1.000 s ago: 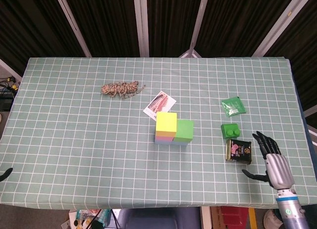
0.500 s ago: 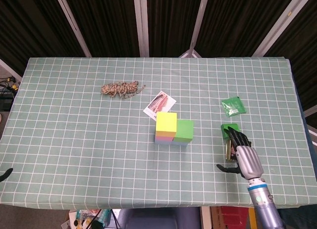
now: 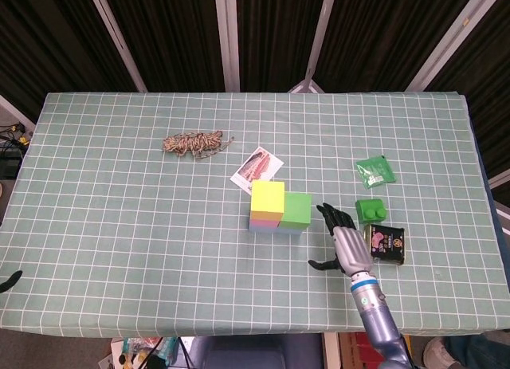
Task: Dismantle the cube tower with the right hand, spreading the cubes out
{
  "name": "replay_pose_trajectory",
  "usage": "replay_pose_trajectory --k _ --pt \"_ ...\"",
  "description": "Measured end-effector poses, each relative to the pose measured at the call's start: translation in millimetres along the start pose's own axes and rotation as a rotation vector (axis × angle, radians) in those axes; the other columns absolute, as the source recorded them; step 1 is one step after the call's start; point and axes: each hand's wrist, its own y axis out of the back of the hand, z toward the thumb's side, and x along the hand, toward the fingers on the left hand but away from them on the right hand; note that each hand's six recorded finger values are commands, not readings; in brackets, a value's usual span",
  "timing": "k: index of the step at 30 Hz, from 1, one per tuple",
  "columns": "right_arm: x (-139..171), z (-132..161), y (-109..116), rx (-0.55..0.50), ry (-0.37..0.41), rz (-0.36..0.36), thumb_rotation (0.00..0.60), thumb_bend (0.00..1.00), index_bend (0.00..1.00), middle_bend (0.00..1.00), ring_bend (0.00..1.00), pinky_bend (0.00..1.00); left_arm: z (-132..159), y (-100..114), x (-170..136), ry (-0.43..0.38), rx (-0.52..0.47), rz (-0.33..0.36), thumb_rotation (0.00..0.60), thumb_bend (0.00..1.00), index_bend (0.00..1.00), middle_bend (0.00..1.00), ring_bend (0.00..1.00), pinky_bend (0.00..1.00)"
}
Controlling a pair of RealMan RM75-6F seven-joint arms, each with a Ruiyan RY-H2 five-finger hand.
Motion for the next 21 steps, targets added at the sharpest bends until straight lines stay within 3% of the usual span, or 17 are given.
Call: replay_pose_trajectory --k 14,21 --pt "-45 8 -27 -0.001 -0.099 -0.001 0.6 0.09 0.03 0.0 0.02 0.0 -9 9 0 0.036 -0.024 0.03 0.6 0.18 0.2 0.0 0.0 0.08" --pt "-59 9 -32 -0.061 -0.117 -0.042 0.6 0.09 0.04 0.06 0.17 0.0 -11 11 0 0.039 -0.029 0.039 0.6 0.18 0.2 0.0 0.0 0.08"
